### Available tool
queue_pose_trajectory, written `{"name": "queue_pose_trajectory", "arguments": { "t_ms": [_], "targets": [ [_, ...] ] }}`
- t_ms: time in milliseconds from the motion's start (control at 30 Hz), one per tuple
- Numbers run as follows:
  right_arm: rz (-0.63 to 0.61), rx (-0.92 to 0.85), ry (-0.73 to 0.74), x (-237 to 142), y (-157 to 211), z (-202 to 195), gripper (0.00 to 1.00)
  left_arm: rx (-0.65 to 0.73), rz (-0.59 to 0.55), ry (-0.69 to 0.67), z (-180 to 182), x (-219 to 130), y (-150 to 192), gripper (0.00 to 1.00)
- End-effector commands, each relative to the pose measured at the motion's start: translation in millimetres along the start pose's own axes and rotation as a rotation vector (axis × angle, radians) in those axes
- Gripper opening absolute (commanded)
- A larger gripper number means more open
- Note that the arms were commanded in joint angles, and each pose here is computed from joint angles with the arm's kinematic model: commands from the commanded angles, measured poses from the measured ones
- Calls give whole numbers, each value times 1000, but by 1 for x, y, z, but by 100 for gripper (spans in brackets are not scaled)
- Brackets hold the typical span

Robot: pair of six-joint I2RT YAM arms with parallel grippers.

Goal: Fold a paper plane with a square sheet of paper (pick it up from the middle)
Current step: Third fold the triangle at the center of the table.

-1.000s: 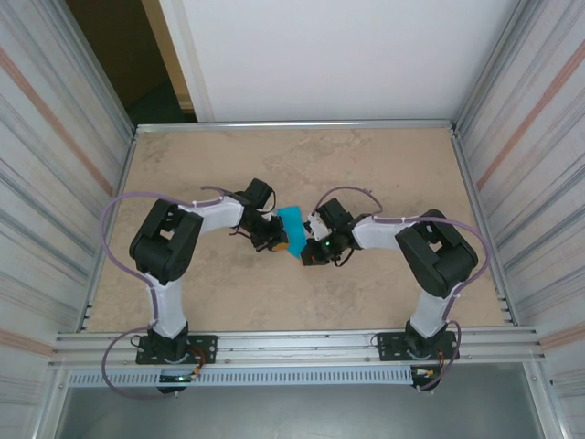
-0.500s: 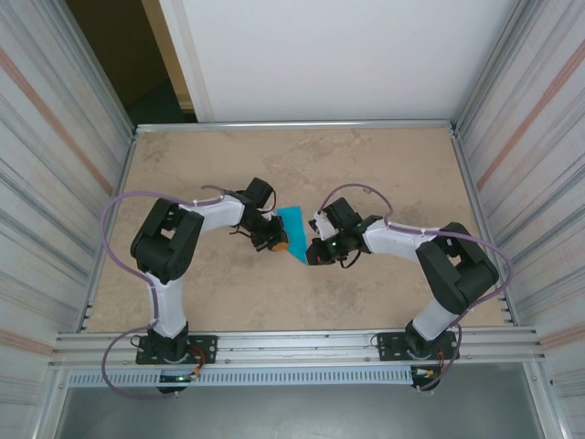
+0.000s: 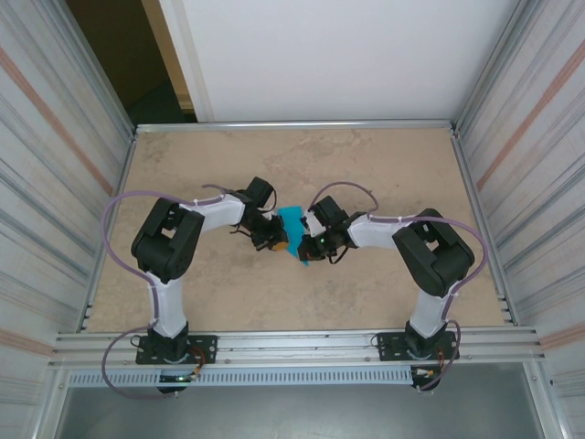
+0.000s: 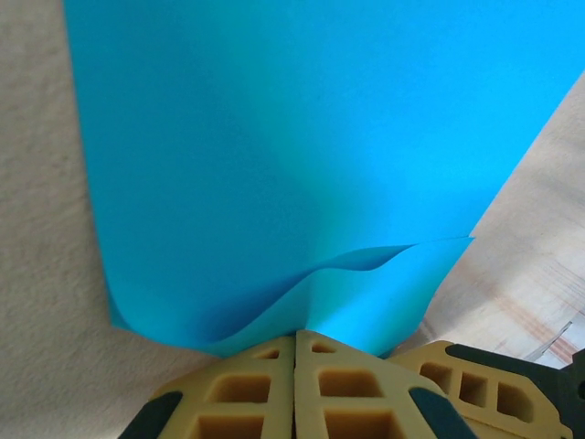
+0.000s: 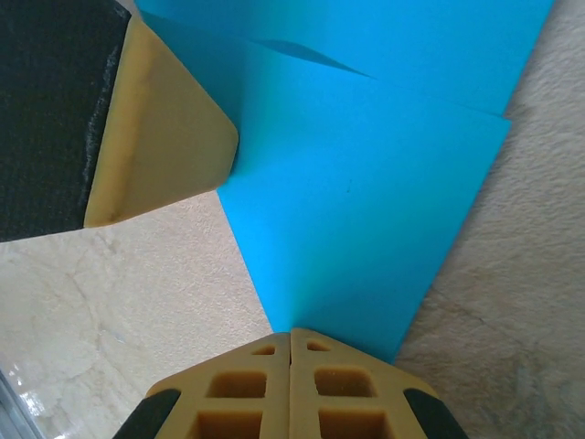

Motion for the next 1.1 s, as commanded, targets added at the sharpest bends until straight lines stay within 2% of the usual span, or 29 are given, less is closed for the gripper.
{"name": "queue_pose_trajectory", "arguments": {
  "t_ms": [0,133,233,767,1067],
  "targets": [
    [31,34,67,7,5,-12,4,48,-54,-39,4,-1,-11,7],
    [52,48,109,9,11,-20,3,151,-149,76,-24,-22,-19,9],
    [54,53,115,9,12,-20,2,182,-178,106,-31,-29,-16,9],
    [74,85,139,13,14,-24,1,191,-86,42,-20,7,3,8],
    [121,133,221,17,26,-37,0,226,-130,-66,4,9,-4,8]
  ]
}}
Point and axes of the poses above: each hand's point on the last joint's axis, 136 mm out from that joint toward the fingers, its own x axis out along the fingers, its own z axis along the line the jaws close on, y = z × x, the point moved 5 cm from there along -x, back along the fingers, and after that the axes turned 10 degrees about x, right-handed, at the moved point
